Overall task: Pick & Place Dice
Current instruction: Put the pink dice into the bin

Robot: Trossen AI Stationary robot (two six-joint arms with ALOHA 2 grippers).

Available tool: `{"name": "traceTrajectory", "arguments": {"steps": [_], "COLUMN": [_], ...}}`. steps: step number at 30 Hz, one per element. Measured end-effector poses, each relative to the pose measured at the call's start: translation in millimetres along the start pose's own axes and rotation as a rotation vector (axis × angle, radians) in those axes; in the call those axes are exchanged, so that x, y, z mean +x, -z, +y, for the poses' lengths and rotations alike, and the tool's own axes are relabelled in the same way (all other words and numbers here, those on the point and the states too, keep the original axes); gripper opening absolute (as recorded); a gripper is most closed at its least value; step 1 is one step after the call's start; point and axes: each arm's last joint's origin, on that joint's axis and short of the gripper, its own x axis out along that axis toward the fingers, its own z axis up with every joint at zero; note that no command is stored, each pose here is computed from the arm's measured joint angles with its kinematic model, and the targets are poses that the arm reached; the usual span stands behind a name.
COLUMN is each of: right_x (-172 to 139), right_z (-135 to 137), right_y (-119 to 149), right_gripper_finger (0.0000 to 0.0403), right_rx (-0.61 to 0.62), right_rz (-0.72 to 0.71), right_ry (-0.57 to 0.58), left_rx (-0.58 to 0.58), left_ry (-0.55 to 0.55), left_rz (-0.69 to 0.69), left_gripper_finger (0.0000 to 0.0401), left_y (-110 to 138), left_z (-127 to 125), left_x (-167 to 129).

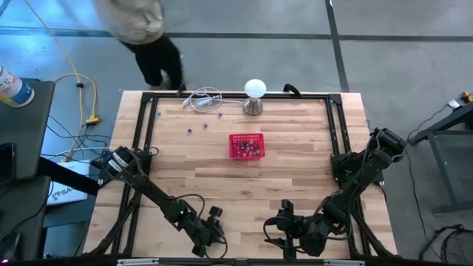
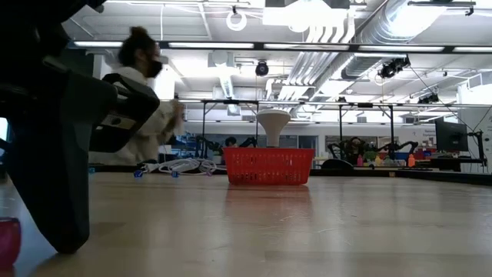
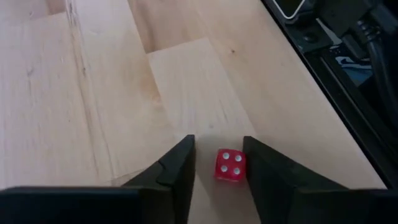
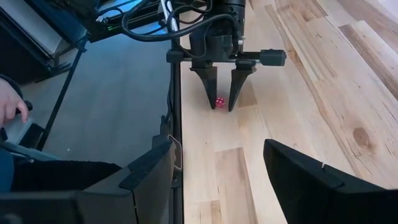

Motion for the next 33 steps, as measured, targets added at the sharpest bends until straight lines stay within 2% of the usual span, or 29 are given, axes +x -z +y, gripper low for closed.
{"name": "traceTrajectory", "arguments": {"steps": [10,20,25,30,33], "right_x": [0,0,0,0,0], "right_z": [0,0,0,0,1], "right_y": [0,0,0,0,1], "right_gripper_finger": [0.0240,0.0240,0.0240,0.0240,0.0240], "right_rx": [0.003,-0.001,-0.005,-0.023,-0.025], "right_rz": [0.000,0.000,0.002,0.004,0.005], "right_ry": [0.000,0.001,-0.001,-0.004,-0.005], "left_rx": [0.001,0.009,0.025,0.018,0.028], "left_ry": [-0.008,-0.051,-0.150,-0.361,-0.410], "left_rz": [0.024,-0.001,-0.077,-0.178,-0.223], "left_gripper_finger": [0.0046,0.0045,0.0045,0.0045,0.0045], "left_y": [3,0,-17,-45,-62], "left_z": [1,2,8,36,61], "left_x": [0,-3,-25,-60,-78]}}
